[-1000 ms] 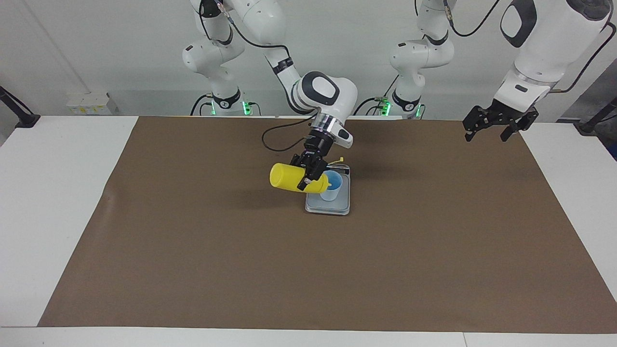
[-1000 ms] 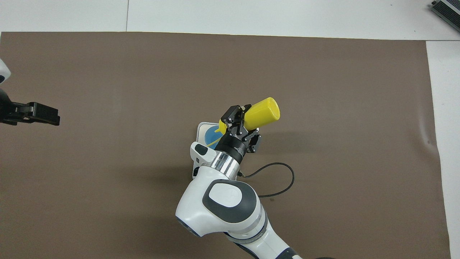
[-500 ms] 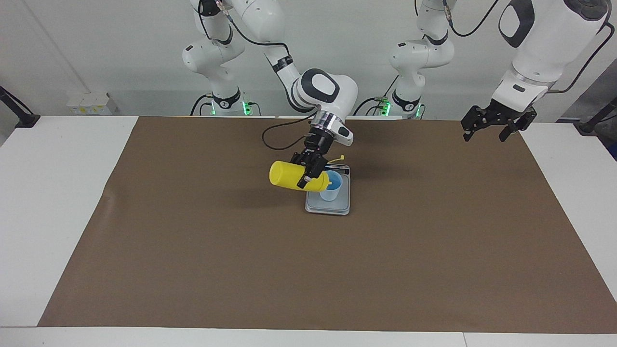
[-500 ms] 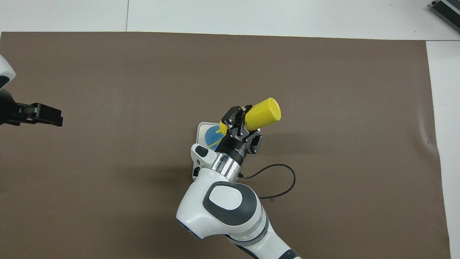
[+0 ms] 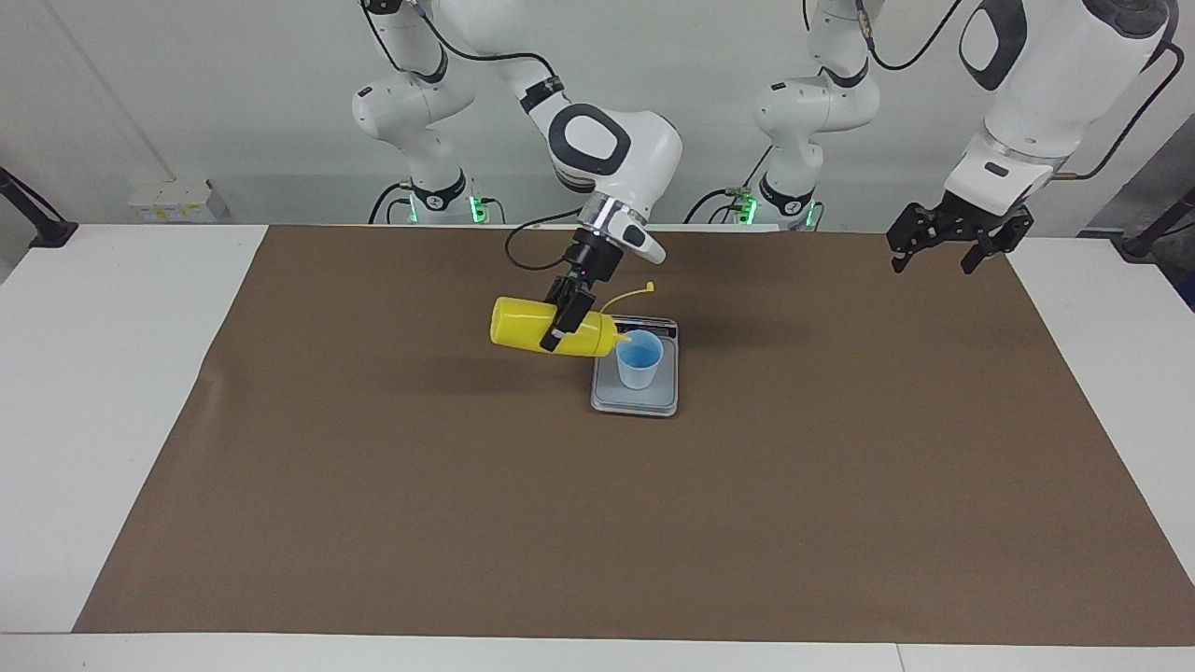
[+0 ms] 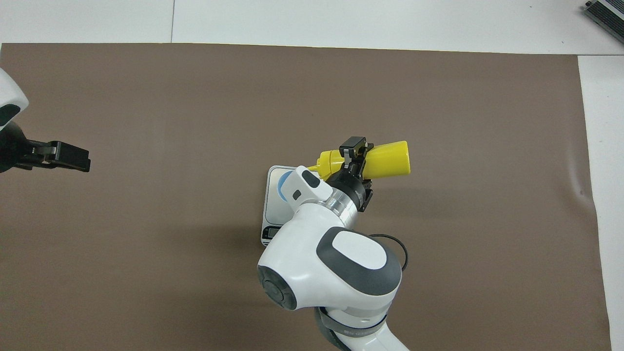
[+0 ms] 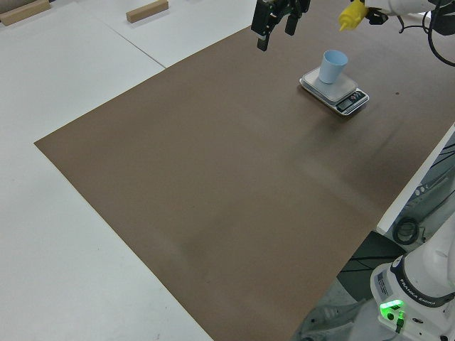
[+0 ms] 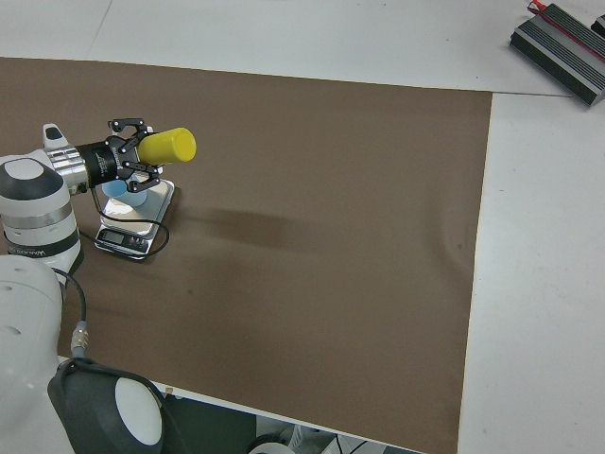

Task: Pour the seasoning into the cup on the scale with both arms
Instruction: 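Turn the bottle upright and carry it back with the right gripper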

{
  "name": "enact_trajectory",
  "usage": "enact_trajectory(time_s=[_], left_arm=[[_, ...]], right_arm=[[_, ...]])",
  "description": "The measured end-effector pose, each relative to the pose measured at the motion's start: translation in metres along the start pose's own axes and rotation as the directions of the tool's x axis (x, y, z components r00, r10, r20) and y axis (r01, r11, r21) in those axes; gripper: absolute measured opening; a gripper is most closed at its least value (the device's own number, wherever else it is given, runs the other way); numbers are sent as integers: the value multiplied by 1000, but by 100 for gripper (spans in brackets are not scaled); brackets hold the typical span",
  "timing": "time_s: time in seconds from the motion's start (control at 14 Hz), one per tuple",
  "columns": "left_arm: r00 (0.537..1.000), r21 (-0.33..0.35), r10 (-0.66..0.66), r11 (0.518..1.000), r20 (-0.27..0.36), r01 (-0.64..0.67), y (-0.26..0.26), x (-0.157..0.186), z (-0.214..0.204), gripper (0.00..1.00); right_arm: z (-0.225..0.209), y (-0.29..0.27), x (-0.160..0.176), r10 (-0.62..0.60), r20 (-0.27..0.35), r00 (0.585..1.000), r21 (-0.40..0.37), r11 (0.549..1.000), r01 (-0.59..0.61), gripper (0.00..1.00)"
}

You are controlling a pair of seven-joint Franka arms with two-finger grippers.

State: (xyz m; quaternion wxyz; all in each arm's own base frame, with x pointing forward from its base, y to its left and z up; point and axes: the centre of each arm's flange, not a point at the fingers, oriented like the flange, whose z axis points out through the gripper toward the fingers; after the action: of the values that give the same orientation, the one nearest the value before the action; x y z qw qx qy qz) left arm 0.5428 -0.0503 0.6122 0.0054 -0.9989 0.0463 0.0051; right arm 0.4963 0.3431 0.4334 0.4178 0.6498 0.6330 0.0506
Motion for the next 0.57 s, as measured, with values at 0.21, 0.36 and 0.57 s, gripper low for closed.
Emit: enact_trajectory(time_s=[0.21,0.36,0.57], left_arm=[[1000,0,0,1000,-1,0,0,0,0,100],[1000,0,0,1000,-1,0,0,0,0,100],[1000,0,0,1000,0,0,0,0,0,100]], right_arm=[[19,16,-38,139,-50,989,204,971,-126,51],[34,28,-64,237,-87,968,344,919,-194,51],[61,47,-105,351,-141,926,478,843,-247,51]])
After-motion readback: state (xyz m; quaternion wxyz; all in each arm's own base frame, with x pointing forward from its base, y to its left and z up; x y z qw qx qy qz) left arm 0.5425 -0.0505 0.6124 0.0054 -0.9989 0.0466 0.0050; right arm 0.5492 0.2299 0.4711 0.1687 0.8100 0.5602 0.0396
